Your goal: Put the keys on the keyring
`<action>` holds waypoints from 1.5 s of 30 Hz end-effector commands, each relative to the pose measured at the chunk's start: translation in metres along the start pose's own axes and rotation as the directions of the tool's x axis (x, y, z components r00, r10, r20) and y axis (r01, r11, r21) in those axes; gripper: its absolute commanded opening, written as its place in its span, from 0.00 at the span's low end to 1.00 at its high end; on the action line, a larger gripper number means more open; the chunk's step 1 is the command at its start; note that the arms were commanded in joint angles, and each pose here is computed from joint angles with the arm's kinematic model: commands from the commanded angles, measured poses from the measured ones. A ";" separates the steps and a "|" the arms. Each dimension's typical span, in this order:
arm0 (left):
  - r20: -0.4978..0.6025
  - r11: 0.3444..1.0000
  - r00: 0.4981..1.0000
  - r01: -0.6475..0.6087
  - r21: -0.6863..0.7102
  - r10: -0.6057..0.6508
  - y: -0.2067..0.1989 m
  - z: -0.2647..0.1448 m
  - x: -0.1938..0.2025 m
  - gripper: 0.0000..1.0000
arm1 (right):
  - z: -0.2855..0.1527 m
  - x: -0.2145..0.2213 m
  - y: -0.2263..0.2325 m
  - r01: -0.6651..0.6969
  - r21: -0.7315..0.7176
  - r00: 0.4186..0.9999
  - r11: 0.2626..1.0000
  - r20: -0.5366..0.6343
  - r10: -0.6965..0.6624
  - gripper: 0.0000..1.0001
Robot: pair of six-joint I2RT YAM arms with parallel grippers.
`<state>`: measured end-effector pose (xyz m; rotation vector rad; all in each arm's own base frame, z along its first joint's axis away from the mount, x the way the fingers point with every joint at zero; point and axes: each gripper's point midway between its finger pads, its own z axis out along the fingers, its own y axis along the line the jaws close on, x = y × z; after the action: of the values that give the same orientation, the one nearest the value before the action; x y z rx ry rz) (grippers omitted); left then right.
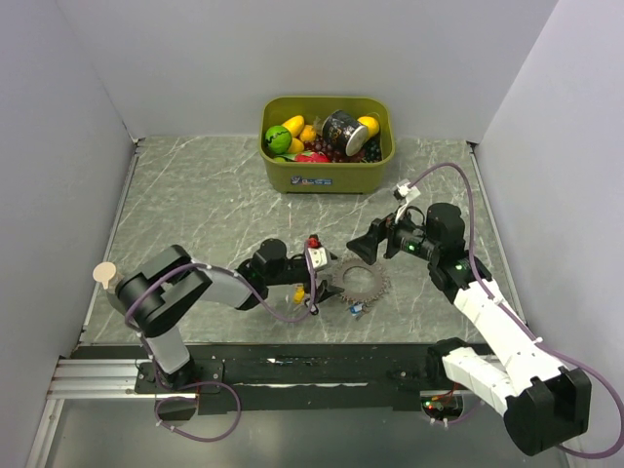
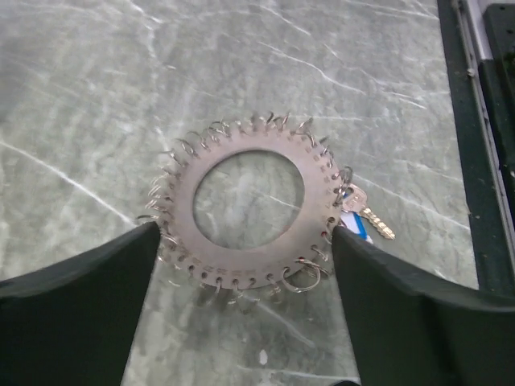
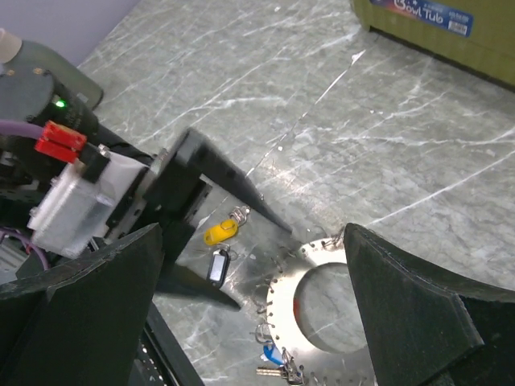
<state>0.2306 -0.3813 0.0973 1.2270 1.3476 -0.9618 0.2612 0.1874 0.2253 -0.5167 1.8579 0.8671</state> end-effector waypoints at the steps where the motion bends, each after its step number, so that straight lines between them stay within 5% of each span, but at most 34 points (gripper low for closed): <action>1: 0.085 0.997 0.994 -0.060 -0.057 0.065 0.009 -0.008 -0.043 0.96 | 0.000 -0.004 -0.006 -0.010 0.029 1.000 1.000 0.009 0.010 1.00; 10: 0.084 0.955 0.996 -0.006 -0.295 0.032 0.051 -0.035 -0.113 0.96 | -0.002 0.008 -0.029 -0.092 0.170 0.996 0.981 0.006 0.092 1.00; 15: 0.038 0.849 0.979 0.192 -0.492 -0.199 0.091 -0.044 -0.133 0.96 | -0.008 0.031 -0.056 -0.188 0.341 0.978 0.921 -0.026 0.209 1.00; 21: 0.026 0.822 0.945 0.296 -0.486 -0.325 0.105 -0.037 -0.121 0.96 | -0.011 0.053 -0.064 -0.275 0.411 0.946 0.869 -0.044 0.321 1.00; 25: 0.157 0.729 0.945 0.322 -0.604 -0.288 0.122 -0.066 -0.148 0.96 | -0.016 0.059 -0.067 -0.296 0.445 0.937 0.845 -0.038 0.348 1.00; 31: 0.279 0.467 0.905 0.408 -0.784 -0.322 0.157 -0.108 -0.144 0.96 | -0.023 0.075 -0.067 -0.328 0.491 0.909 0.807 -0.068 0.411 1.00; 36: 0.097 0.541 0.876 0.375 -0.753 -0.473 0.154 -0.083 -0.120 0.96 | -0.031 0.093 -0.071 -0.367 0.550 0.874 0.750 -0.071 0.481 1.00; 39: 0.098 0.589 0.858 0.425 -0.687 -0.503 0.149 -0.073 -0.112 0.96 | -0.034 0.100 -0.071 -0.397 0.567 0.856 0.721 -0.053 0.513 1.00; 45: 0.222 0.501 0.795 0.544 -0.673 -0.565 0.160 -0.094 -0.104 0.96 | -0.037 0.110 -0.066 -0.432 0.563 0.836 0.705 -0.043 0.547 0.99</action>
<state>0.3674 -0.2893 0.2178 0.2690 1.9520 -0.5884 0.2392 0.1219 0.1124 0.2171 2.3872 0.5803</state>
